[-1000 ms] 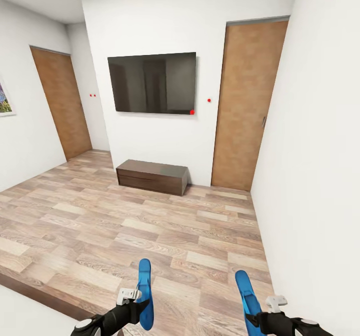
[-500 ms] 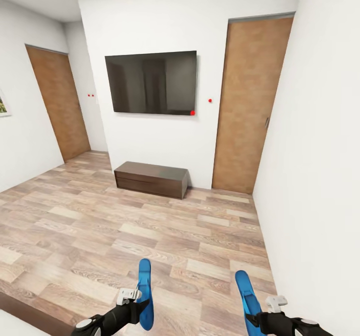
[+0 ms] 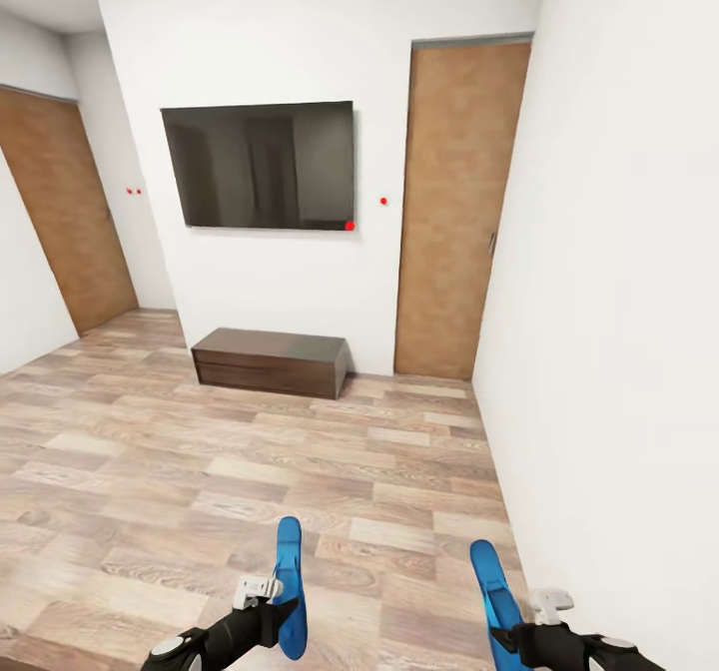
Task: In the bedroom, move the book from the bed onto either nightstand, and place the two sandals side by side next to the bed.
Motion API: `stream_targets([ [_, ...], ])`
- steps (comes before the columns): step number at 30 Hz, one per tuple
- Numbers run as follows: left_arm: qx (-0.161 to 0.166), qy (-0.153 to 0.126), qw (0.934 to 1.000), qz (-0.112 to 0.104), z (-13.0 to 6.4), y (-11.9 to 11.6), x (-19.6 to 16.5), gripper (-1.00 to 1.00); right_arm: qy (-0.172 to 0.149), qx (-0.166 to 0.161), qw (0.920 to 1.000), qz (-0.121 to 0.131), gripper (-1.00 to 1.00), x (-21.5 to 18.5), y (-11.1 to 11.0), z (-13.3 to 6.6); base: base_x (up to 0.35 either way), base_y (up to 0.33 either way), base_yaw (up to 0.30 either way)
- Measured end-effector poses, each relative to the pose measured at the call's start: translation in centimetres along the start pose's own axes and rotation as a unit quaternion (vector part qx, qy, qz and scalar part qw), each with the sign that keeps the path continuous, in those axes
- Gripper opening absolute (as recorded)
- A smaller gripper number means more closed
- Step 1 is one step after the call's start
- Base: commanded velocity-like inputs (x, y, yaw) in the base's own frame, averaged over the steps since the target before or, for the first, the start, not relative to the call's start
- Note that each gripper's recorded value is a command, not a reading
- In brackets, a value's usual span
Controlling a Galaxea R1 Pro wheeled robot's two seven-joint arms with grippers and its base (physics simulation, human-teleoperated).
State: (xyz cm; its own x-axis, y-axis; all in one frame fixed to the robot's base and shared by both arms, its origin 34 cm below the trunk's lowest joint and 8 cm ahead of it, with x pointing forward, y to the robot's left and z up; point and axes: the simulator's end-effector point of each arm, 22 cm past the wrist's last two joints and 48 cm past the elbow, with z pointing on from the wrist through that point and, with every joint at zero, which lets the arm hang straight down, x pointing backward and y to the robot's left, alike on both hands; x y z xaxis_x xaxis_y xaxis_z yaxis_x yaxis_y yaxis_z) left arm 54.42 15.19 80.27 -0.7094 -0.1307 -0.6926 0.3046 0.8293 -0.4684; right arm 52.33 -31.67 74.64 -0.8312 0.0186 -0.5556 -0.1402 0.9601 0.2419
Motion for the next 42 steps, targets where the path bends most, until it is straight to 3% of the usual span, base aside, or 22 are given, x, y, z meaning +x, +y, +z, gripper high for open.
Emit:
stream_targets([
  [10,0.0,0.0,1.0,0.0,0.0,0.0,0.0,-1.0,0.0,-0.001,1.0,0.0,-1.0,0.0,0.1,0.0,0.0,0.0,-0.259],
  [36,-0.002,0.01,0.9999,-0.006,0.2,0.3,1.0,-1.0,0.011,0.0,0.9999,0.003,-1.0,1.0,-0.1,0.4,0.001,0.0,-0.004],
  [42,-0.002,0.01,0.9999,-0.007,0.2,0.3,1.1,-1.0,0.011,0.0,0.9999,0.004,-1.0,1.1,-0.1,0.4,0.234,0.0,0.0],
])
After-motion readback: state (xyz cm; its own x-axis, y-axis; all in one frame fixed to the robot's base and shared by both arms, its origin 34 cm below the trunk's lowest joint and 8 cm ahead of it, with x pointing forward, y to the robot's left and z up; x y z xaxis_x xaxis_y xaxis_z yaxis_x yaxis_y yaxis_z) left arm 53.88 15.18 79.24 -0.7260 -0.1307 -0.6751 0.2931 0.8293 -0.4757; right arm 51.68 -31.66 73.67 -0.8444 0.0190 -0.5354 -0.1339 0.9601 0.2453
